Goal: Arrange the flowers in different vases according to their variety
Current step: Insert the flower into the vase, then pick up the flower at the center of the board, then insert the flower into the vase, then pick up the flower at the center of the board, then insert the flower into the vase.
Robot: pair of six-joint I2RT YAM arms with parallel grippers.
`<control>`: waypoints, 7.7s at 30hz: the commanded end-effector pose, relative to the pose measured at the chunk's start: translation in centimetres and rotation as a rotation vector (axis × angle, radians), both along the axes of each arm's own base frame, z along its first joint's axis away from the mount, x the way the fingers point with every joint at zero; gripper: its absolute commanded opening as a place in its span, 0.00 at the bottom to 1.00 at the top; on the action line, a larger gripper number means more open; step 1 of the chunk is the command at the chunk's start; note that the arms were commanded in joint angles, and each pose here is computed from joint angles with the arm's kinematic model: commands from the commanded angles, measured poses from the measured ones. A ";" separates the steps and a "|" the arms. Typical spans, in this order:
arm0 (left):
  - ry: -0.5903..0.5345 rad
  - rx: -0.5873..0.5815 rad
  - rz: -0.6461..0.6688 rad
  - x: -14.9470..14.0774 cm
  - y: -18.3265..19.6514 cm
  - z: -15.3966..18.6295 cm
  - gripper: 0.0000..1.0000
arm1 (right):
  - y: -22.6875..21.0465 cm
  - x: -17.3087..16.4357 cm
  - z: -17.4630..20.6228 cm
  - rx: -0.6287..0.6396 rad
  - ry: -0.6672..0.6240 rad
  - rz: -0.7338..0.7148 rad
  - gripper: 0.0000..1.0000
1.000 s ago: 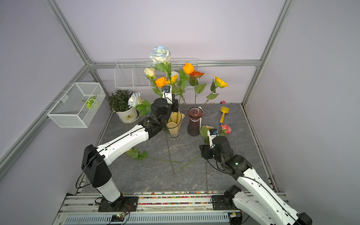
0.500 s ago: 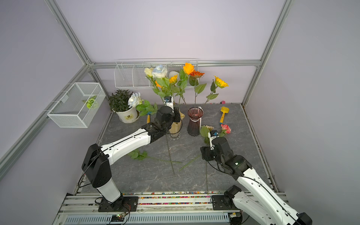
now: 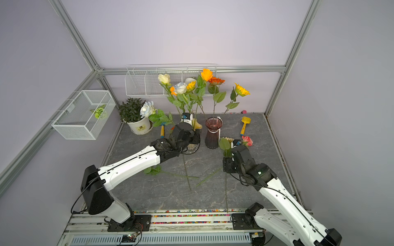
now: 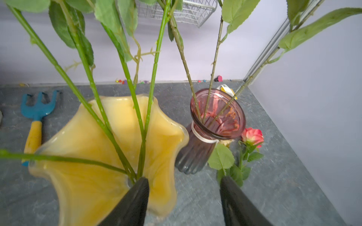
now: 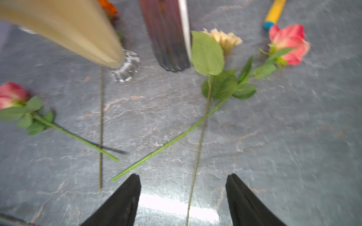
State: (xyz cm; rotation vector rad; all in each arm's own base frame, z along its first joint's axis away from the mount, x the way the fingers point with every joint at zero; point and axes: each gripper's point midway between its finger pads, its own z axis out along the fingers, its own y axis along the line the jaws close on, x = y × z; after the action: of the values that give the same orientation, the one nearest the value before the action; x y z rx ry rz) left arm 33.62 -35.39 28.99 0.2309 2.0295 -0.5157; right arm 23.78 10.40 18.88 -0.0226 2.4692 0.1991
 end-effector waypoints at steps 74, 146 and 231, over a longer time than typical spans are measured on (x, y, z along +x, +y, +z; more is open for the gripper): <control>0.353 -0.358 0.058 -12.0 8.9 -7.1 0.88 | 0.4 8.0 39.8 0.205 -1.050 0.013 0.00; 0.936 -0.293 1.296 -10.0 20.4 -21.7 0.90 | 13.2 3.7 2.0 0.079 -0.102 0.654 0.53; -0.681 -0.179 0.200 -9.3 5.3 24.6 0.00 | 4.4 0.0 5.5 0.194 -0.231 0.168 0.38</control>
State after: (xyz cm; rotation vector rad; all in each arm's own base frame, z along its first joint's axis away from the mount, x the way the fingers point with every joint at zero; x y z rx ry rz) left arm 23.41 -30.97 46.19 0.0553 1.5380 -0.4026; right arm 23.43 15.20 24.88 -0.2291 2.2105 0.4746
